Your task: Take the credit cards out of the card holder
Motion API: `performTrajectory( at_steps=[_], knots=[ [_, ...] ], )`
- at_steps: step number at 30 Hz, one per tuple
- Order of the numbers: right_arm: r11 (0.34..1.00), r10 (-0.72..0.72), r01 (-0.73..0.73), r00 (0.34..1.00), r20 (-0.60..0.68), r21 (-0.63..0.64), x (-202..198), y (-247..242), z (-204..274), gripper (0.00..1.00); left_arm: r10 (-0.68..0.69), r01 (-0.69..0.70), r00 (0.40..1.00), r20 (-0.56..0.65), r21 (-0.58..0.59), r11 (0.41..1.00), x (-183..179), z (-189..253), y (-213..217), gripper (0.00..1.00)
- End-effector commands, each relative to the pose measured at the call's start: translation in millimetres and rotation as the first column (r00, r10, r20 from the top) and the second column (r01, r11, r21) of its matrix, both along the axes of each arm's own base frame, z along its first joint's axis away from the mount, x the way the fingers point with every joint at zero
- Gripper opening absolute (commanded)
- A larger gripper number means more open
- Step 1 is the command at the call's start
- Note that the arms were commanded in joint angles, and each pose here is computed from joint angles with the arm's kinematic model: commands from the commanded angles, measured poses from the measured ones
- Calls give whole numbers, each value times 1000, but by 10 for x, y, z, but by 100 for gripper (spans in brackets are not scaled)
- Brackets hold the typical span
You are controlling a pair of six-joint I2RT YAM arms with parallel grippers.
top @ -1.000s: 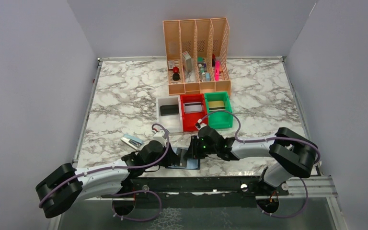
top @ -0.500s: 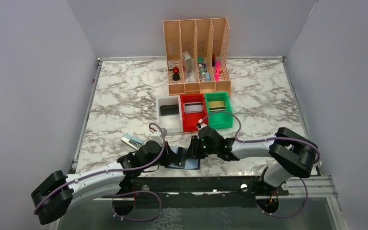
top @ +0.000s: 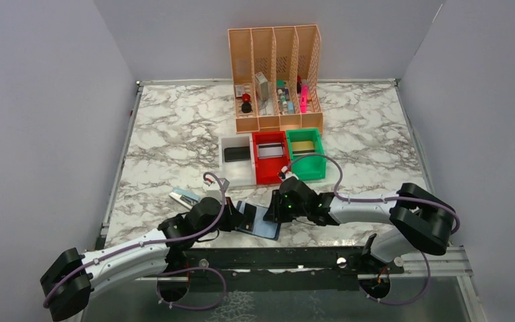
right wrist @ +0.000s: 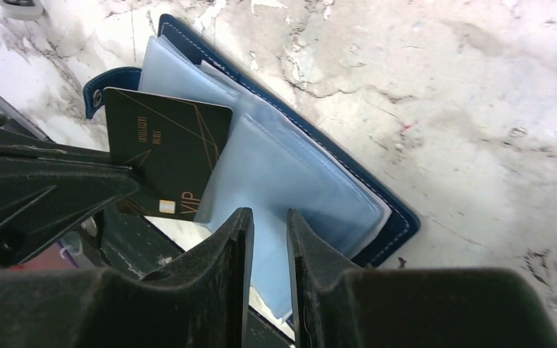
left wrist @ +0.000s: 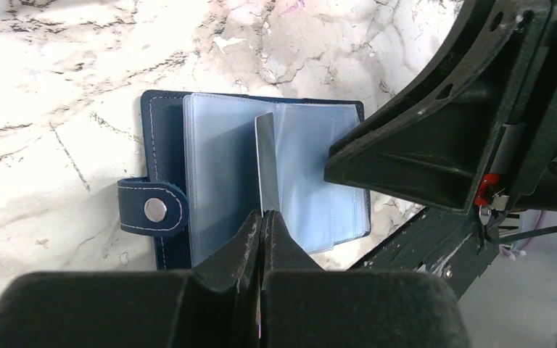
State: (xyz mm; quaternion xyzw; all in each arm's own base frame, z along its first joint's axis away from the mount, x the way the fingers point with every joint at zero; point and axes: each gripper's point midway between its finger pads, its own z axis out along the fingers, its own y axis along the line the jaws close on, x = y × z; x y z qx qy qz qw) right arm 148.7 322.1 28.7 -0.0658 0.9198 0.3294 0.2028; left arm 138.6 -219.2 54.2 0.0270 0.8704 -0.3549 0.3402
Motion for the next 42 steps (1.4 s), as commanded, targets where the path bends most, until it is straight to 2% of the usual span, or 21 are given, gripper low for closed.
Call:
performTrajectory(
  at_steps=[1, 7, 12, 15, 19, 24, 31, 36, 42],
  knots=[
    [998, -25, 28, 998, 55, -58, 73, -120, 72, 30, 18, -19, 999, 36, 32, 999, 68, 83, 39, 0],
    [1000, -5, 6, 998, 59, -13, 16, -117, 134, 32, 11, -12, 999, 32, 32, 999, 67, 67, 17, 0],
    [969, 163, -178, 982, 96, 172, -234, 78, 315, 40, 34, -35, 999, 32, 13, 999, 128, 88, -35, 0],
    [953, 213, -228, 973, 91, 199, -305, 134, 303, 40, 24, -24, 999, 21, 17, 1000, 121, 60, -66, 0],
    [958, 253, -255, 967, 33, 134, -299, 213, 112, 38, 7, -7, 1000, 2, 24, 1000, 81, 11, -73, 0],
    [993, 58, -60, 998, -19, -98, -82, -104, -333, 34, 2, -2, 1000, 10, 12, 1000, 68, 53, -66, 0],
    [954, -60, 72, 997, 50, -291, 126, -457, -437, 33, 9, -10, 1000, 30, 19, 1000, 74, 93, -16, 0],
    [948, -46, 76, 994, 102, -309, 214, -478, -293, 33, -9, 9, 999, 40, 11, 1000, 64, 160, -40, 0],
    [978, -33, 69, 983, 179, -199, 285, -354, 101, 33, -12, 12, 997, 81, -6, 1000, 95, 386, -46, 0]
  ],
)
